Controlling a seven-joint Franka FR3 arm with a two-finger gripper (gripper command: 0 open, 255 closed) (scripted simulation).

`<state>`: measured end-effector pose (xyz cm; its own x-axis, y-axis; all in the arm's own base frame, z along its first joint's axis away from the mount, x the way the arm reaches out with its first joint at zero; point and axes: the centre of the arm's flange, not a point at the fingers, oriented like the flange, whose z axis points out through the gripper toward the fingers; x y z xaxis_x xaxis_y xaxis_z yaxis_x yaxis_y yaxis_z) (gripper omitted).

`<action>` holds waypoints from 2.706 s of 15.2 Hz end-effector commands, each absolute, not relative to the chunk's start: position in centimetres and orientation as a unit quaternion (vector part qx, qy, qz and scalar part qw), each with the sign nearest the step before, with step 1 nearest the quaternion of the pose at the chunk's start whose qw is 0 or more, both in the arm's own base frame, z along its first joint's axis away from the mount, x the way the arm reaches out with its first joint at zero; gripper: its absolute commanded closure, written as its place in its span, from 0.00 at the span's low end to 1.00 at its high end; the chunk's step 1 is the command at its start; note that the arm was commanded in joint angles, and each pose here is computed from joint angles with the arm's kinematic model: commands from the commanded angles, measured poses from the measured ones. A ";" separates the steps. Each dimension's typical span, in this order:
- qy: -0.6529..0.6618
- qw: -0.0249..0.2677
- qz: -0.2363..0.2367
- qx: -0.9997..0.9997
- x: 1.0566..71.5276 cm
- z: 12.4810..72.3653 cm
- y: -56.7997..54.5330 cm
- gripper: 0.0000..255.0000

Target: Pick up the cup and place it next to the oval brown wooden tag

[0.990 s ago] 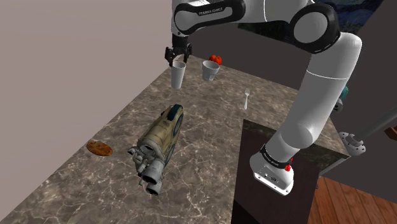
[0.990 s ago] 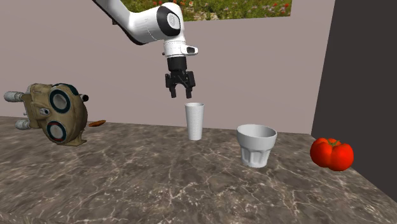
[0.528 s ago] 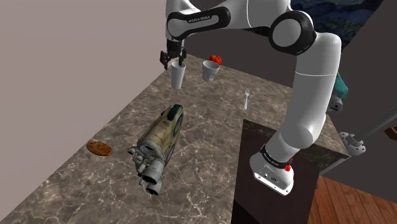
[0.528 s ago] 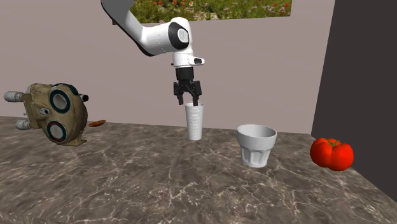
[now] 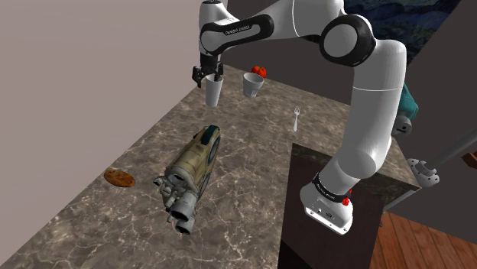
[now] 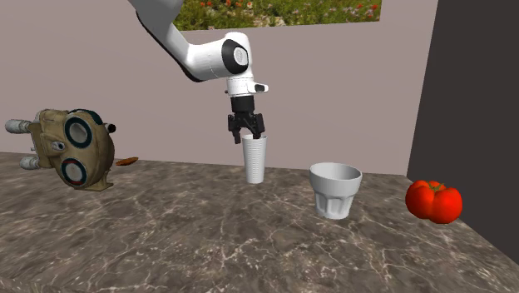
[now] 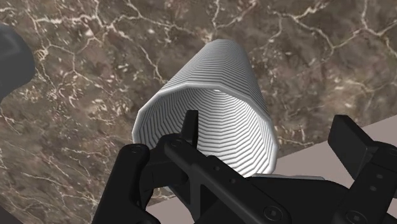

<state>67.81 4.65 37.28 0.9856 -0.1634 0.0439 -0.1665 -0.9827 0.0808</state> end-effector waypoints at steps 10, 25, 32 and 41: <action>-0.083 0.042 0.019 0.995 67.8 37.3 4.6 1.00; -0.083 0.042 0.019 0.995 67.8 43.6 4.6 1.00; -0.083 0.042 0.019 0.995 67.8 47.3 4.6 1.00; -0.083 0.042 0.019 0.995 67.8 52.0 4.6 1.00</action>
